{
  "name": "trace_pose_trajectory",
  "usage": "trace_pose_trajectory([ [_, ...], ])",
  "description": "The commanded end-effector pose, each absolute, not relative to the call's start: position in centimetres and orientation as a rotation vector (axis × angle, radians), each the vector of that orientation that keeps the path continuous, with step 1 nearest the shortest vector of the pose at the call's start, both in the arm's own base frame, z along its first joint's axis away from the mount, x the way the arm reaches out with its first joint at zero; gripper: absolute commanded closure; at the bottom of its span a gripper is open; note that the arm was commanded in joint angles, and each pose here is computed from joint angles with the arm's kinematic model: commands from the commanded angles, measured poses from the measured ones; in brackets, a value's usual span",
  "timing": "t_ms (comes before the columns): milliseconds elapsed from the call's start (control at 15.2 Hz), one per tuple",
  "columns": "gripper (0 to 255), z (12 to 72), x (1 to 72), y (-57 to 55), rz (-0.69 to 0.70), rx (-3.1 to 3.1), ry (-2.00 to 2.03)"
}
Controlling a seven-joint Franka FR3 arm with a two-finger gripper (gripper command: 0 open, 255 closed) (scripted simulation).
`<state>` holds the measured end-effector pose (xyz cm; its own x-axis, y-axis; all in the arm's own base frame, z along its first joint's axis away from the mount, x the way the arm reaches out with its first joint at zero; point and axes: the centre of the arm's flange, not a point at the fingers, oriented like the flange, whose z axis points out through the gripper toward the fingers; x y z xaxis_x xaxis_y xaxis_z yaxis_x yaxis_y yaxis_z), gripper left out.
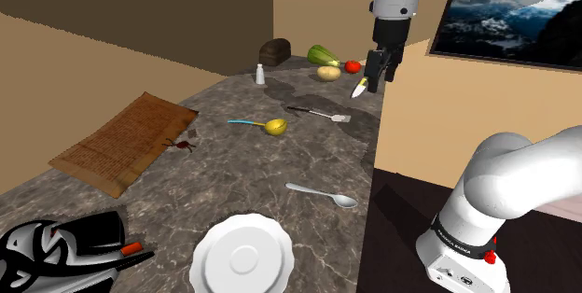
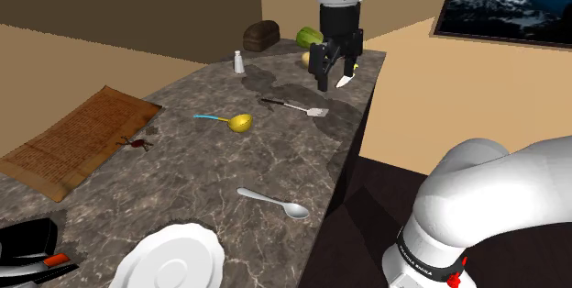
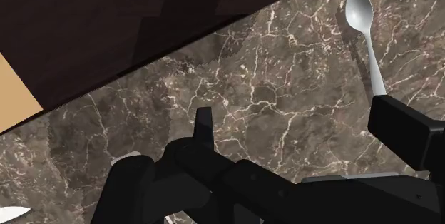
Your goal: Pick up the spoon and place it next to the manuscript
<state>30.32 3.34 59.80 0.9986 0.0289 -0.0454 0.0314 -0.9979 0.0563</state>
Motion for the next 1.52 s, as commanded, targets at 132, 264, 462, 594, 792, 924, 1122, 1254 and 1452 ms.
trace_pose_trajectory([
  [132, 0, 57.6, 30.0, 4.6, -0.034, 3.102, 0.071],
  [264, 0, 55.5, 29.7, 5.8, 0.002, 3.119, 0.095],
  [462, 0, 52.3, 29.4, 7.7, 0.056, 3.144, 0.132],
  [594, 0, 50.3, 29.2, 9.1, 0.093, 3.161, 0.156],
  [792, 0, 47.2, 28.9, 11.1, 0.149, 3.184, 0.194],
  [924, 0, 45.1, 28.8, 12.6, 0.186, 3.198, 0.220],
  [1122, 0, 42.1, 28.6, 14.8, 0.244, 3.218, 0.258],
  [1254, 0, 40.2, 28.5, 16.3, 0.282, 3.231, 0.285],
  [1452, 0, 37.2, 28.4, 18.6, 0.341, 3.249, 0.324],
])
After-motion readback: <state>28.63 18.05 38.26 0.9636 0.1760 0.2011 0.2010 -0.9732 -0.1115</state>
